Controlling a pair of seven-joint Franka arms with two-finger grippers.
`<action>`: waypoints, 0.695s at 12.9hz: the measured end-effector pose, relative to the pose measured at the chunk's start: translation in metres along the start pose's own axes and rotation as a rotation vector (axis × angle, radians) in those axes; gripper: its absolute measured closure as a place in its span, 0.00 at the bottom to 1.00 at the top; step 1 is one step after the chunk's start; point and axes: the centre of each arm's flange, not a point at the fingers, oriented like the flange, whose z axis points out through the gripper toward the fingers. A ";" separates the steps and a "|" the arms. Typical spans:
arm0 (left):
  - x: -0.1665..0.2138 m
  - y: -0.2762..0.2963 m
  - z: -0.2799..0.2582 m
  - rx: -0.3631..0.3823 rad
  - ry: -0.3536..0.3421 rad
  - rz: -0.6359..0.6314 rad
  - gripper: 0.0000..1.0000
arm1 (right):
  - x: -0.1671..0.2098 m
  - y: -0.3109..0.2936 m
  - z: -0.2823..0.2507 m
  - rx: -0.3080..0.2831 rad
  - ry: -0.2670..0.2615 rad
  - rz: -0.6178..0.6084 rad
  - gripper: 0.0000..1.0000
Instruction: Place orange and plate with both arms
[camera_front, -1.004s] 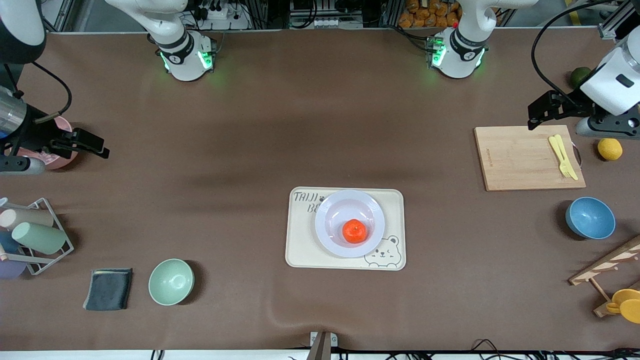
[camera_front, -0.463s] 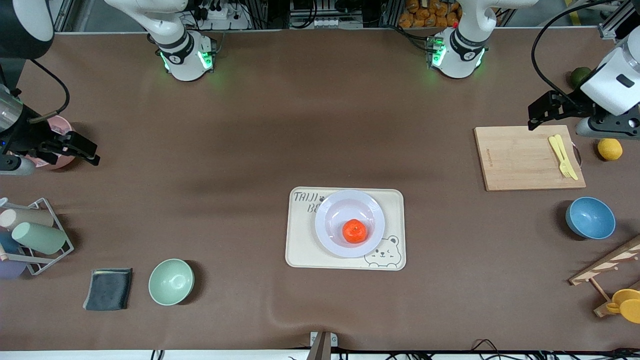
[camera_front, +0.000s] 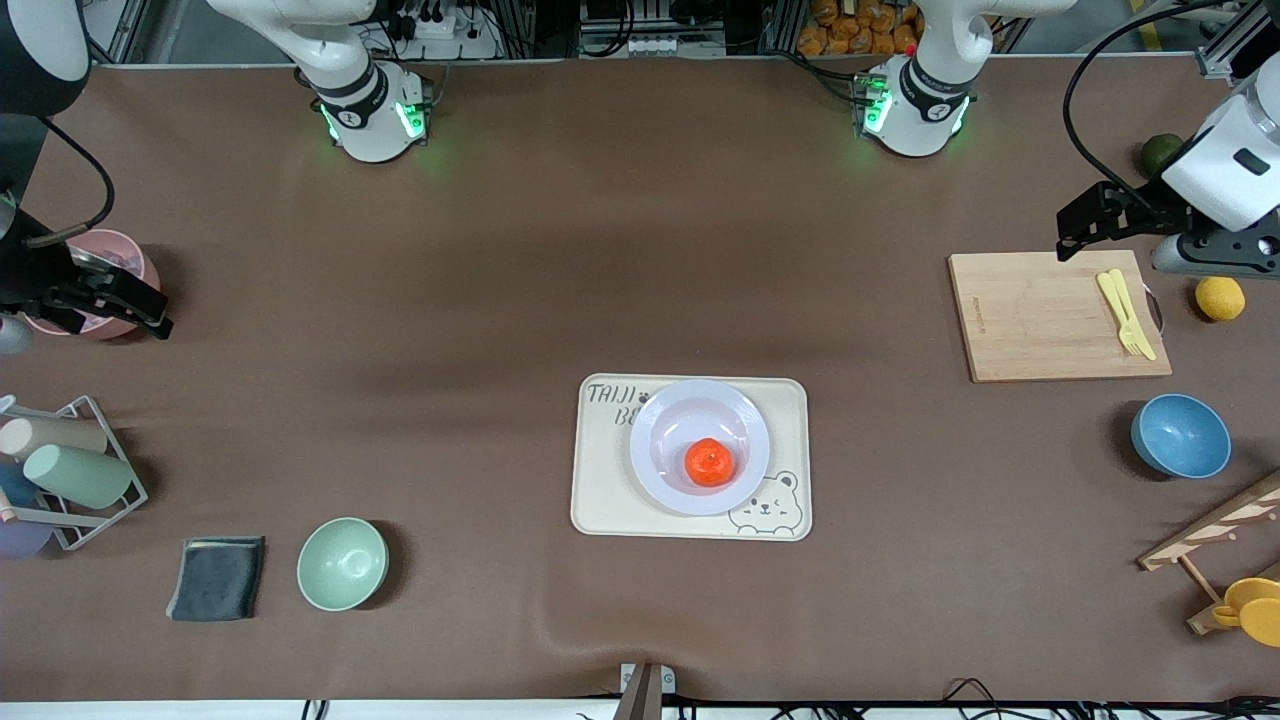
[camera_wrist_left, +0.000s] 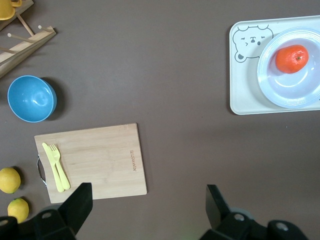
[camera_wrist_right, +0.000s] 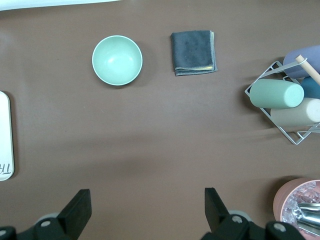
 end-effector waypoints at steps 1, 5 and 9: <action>0.000 0.000 0.000 0.000 0.000 0.000 0.00 | 0.000 -0.002 0.000 0.000 -0.001 -0.003 0.00; 0.000 0.000 0.000 0.000 0.001 0.000 0.00 | 0.000 -0.002 0.001 0.000 -0.002 -0.003 0.00; 0.000 0.000 0.000 0.000 0.002 0.000 0.00 | 0.000 -0.002 0.001 0.000 -0.003 -0.003 0.00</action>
